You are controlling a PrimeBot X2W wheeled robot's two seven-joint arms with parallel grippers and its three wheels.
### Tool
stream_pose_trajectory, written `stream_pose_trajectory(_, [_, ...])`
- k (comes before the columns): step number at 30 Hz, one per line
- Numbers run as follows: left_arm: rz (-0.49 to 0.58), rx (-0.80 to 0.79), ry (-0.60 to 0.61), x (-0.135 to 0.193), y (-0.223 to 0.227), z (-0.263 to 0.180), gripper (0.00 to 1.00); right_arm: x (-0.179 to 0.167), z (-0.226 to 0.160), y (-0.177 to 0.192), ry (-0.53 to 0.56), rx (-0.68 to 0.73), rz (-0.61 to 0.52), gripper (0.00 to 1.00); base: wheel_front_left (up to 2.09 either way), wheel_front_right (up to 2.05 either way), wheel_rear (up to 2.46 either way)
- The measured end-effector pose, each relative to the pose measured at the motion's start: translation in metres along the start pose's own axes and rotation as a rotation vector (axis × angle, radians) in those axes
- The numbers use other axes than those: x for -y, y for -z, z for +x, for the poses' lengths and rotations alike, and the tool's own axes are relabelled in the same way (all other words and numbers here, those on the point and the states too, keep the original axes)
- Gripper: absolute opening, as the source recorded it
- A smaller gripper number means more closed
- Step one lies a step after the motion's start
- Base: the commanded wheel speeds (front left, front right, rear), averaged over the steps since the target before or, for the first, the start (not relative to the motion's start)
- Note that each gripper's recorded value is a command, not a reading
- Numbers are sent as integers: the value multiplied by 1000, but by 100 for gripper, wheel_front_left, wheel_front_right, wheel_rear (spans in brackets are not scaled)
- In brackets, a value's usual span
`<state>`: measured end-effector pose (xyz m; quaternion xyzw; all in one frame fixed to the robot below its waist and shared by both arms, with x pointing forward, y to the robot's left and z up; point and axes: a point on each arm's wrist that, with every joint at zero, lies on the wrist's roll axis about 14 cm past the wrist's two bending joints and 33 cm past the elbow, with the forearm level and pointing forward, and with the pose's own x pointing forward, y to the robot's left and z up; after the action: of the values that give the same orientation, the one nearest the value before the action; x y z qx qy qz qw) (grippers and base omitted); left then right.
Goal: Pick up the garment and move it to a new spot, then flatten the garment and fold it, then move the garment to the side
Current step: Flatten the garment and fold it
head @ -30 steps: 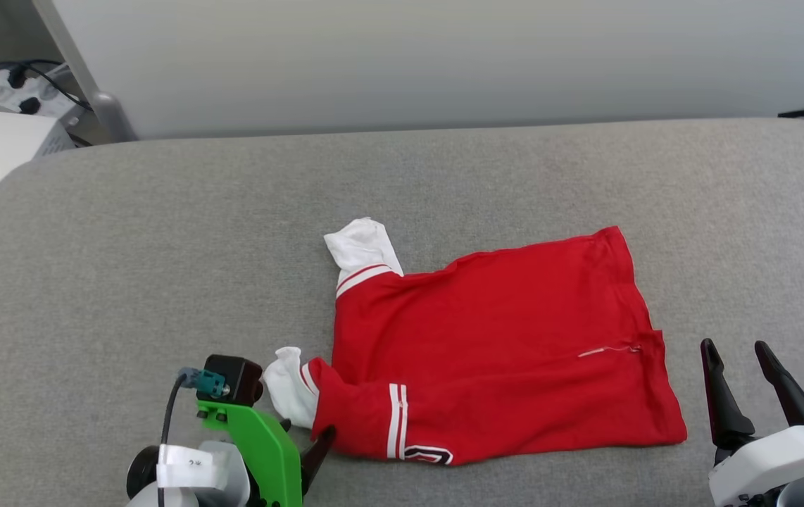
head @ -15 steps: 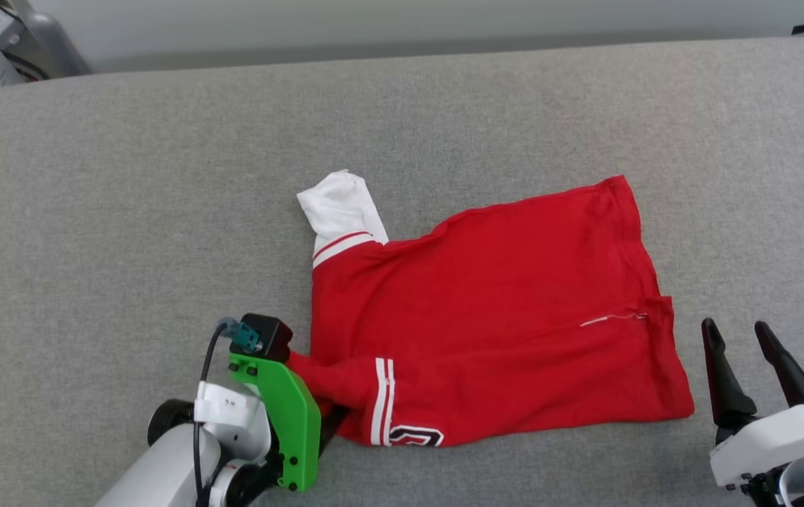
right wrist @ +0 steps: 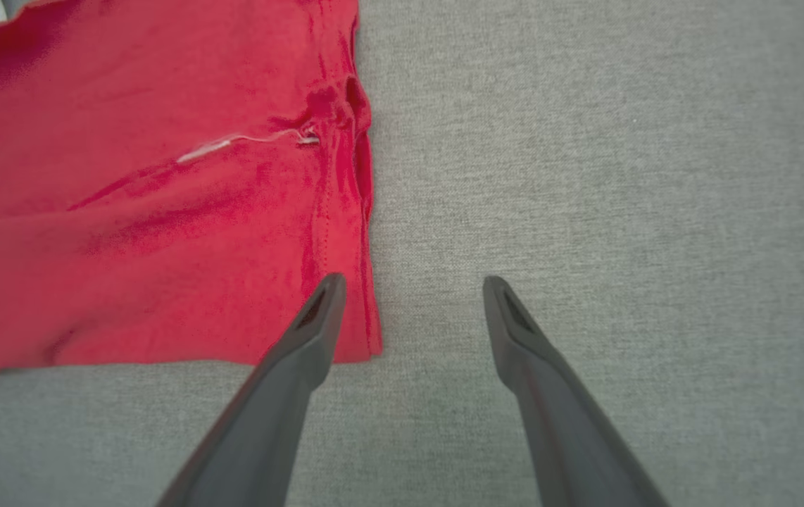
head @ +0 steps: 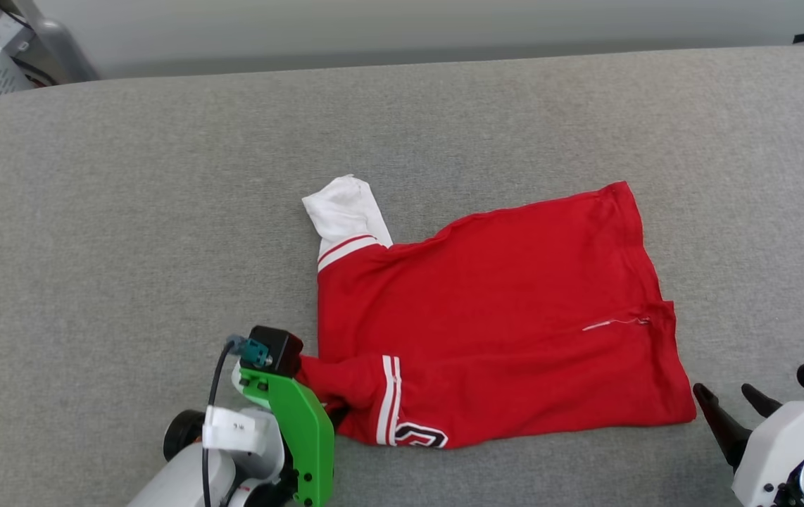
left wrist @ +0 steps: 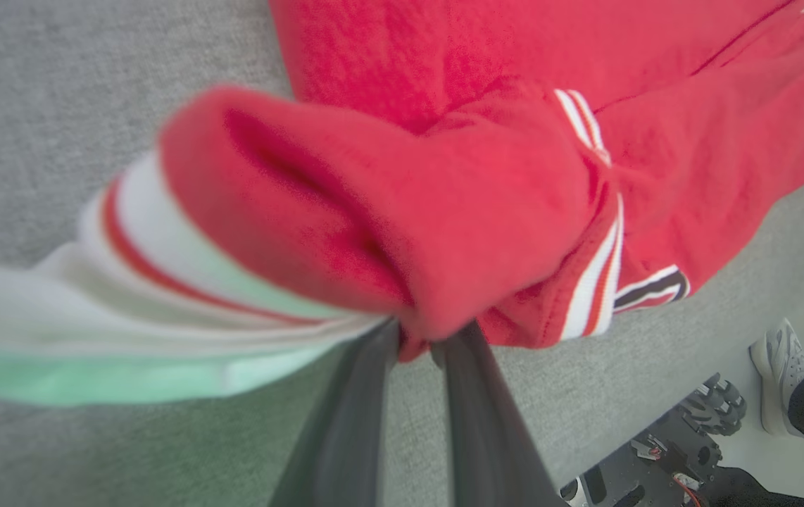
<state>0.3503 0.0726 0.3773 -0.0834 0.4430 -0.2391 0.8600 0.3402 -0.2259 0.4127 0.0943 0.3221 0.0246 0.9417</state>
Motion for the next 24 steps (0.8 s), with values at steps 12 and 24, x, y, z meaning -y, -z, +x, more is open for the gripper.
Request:
stream_pose_trajectory(12, [-18,121,-14,0,-14,-28,0,-30,36,39,-139,-315,-67,100,0,0,0])
stream_pose_trajectory(24, [-38,134,-47,-10,-5,-33,0,-43,39,43,-190,-364,-37,0,0,0,0])
